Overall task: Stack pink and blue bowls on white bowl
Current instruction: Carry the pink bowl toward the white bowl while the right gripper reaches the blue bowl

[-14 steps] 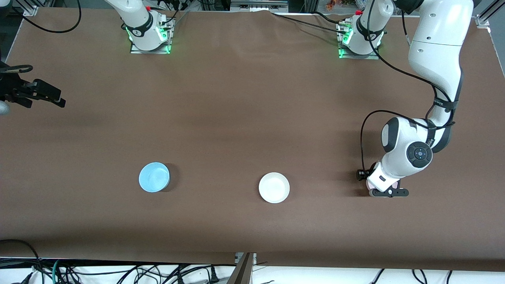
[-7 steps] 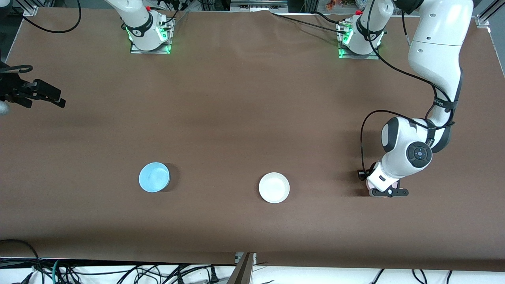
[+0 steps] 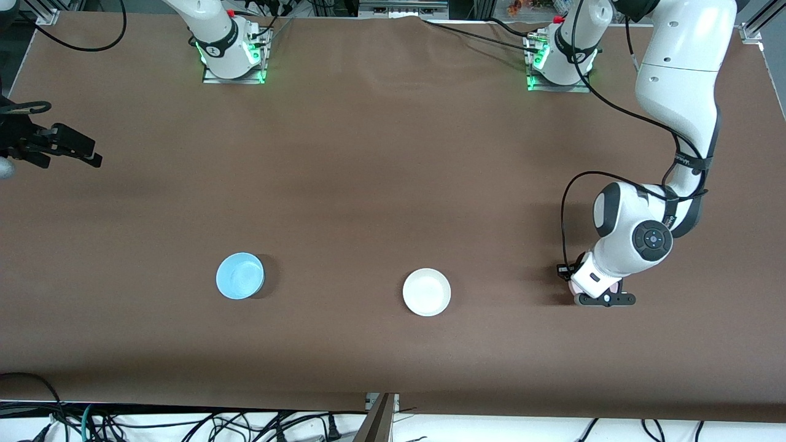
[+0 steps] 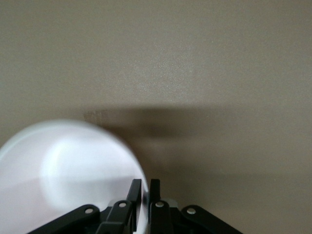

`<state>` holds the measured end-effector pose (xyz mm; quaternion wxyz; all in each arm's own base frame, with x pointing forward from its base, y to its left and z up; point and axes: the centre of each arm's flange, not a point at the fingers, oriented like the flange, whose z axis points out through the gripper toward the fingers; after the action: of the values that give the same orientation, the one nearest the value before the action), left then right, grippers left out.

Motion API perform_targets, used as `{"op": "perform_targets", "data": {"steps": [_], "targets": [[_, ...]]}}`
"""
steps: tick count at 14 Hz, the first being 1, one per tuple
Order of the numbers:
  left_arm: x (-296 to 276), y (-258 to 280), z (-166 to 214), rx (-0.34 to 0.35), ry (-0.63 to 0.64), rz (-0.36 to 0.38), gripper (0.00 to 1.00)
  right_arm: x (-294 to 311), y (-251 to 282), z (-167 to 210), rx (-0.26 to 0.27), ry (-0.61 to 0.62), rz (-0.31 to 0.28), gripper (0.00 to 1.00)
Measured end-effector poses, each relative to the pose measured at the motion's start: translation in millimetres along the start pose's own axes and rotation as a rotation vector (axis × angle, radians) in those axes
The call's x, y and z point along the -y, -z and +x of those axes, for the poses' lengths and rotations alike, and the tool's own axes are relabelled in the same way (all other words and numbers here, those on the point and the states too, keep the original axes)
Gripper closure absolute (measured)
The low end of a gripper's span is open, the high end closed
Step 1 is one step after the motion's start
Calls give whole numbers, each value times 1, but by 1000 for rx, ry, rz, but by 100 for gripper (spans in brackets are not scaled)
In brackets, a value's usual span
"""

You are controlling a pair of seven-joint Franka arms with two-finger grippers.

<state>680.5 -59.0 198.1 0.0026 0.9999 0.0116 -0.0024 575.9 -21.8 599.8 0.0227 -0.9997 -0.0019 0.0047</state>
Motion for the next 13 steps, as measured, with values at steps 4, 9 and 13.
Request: {"op": "perform_targets", "data": {"steps": [4, 9, 13], "targets": [[1, 6, 1, -10, -3, 5, 98, 0, 0, 0, 0, 0, 0, 0], [-1, 17, 3, -24, -7, 3, 97, 0, -1, 1, 2, -1, 0, 0], [-13, 33, 6, -52, -16, -3, 97, 0, -12, 5, 21, -1, -2, 0]]}}
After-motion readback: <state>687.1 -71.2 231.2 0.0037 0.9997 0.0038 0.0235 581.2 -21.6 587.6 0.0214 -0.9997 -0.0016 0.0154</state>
